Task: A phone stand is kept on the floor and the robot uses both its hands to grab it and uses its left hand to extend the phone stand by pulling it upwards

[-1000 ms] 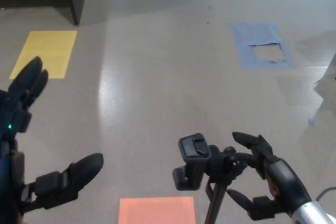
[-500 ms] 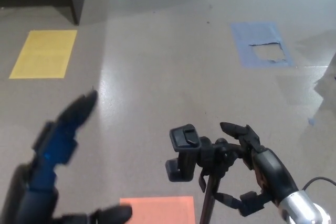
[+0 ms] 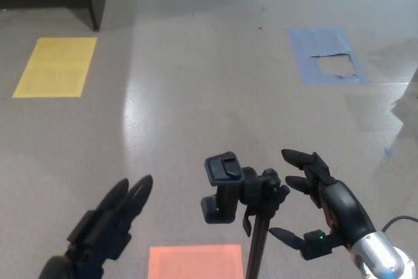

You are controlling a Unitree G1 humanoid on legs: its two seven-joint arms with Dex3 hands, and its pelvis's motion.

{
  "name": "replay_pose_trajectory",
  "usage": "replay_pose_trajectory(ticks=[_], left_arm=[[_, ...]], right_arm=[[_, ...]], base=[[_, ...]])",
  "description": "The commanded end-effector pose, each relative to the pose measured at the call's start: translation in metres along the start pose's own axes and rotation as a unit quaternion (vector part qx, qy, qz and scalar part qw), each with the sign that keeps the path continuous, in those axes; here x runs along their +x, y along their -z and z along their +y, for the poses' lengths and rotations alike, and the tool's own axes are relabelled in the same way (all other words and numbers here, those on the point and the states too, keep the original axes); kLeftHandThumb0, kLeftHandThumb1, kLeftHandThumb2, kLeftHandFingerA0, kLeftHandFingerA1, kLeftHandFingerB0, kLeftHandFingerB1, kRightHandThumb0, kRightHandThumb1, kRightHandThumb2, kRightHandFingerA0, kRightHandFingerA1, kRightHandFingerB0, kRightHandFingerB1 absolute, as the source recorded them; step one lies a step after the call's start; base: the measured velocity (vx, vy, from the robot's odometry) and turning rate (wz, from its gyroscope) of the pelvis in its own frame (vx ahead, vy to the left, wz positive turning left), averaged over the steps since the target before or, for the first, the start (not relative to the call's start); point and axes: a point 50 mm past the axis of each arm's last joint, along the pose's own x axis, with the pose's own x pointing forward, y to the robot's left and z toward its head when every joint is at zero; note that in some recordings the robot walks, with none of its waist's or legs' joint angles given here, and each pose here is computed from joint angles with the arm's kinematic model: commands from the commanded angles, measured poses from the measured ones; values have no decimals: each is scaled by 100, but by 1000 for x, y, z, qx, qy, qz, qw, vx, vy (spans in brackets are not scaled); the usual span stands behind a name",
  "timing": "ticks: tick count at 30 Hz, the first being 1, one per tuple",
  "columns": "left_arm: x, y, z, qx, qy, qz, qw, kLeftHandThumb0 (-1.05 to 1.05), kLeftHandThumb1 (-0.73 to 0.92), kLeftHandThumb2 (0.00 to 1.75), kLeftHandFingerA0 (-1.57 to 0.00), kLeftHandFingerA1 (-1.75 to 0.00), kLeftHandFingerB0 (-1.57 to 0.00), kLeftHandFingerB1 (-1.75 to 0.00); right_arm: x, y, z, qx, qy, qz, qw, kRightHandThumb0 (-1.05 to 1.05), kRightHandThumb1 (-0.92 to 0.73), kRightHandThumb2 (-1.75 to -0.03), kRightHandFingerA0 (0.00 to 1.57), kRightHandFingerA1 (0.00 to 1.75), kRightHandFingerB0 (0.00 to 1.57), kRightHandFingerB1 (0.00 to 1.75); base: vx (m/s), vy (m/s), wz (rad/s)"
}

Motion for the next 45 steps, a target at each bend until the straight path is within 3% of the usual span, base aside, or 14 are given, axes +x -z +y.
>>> replay_pose_trajectory(ticks=[1,4,7,8,10,13,14,17,29,31,34,35,44,45], left_arm=[[-7,5,-8,24,24,10,999,-101,54,68,0,0,0,-17],[-5,7,-11,38,32,8,999,-100,58,60,0,0,0,-18],[4,9,-13,59,30,-9,998,-97,56,62,0,0,0,-18],[5,9,-14,58,29,-10,998,-94,61,59,0,0,0,-18],[9,10,-16,55,26,-12,998,-96,56,95,0,0,0,-11],[18,11,-16,56,22,-16,998,-95,56,94,0,0,0,-11],[22,11,-15,58,21,-19,998,-96,57,95,0,0,0,-11],[33,12,-13,72,21,-30,997,-99,58,97,0,0,0,-8],[63,5,-16,108,-3,-70,992,-98,57,95,0,0,0,-7],[60,2,-18,105,-1,-74,992,-96,55,95,0,0,0,-8],[56,-3,-20,99,-4,-76,992,-97,56,95,0,0,0,-9],[55,-5,-20,98,-4,-76,992,-97,56,95,0,0,0,-8],[49,-5,-18,108,-13,-82,991,-100,60,98,0,0,0,-10],[49,-5,-20,105,-11,-80,991,-99,59,97,0,0,0,-9]], right_arm=[[3,0,-4,-21,6,10,1000,-105,-49,-97,17,81,5,61],[4,0,-3,-33,5,12,999,-105,-69,-63,13,95,1,71],[7,0,-2,-44,7,14,999,-105,-51,-100,20,83,3,60],[7,0,-2,-48,7,15,999,-105,-69,-65,14,95,2,71],[6,1,-1,-52,3,20,998,-105,-50,-99,19,83,6,60],[6,2,-2,-51,3,24,998,-105,-68,-64,12,97,1,72],[5,3,-2,-53,4,26,998,-105,-49,-100,19,84,1,61],[2,5,-2,-53,3,26,998,-105,-69,-64,11,98,2,74],[5,1,-15,-54,6,21,998,-105,-68,-64,13,99,0,73],[-1,5,-18,-55,-7,22,998,-41,-2,-83,17,65,16,65],[-9,4,-29,-92,-40,34,994,-41,1,-81,18,65,18,65],[-12,3,-34,-109,-48,35,992,-105,-44,-93,23,86,8,68],[-40,-4,-69,-136,-54,42,988,-105,-45,-95,17,85,2,64],[-44,-5,-75,-152,-50,45,986,-105,-63,-65,12,98,0,67]], base=[[0,0,0],[0,0,0],[0,0,0],[0,0,0],[0,0,0],[0,0,0],[0,0,0],[0,0,0],[0,0,0],[0,0,0],[0,0,0],[0,0,0],[0,0,0],[0,0,0]])
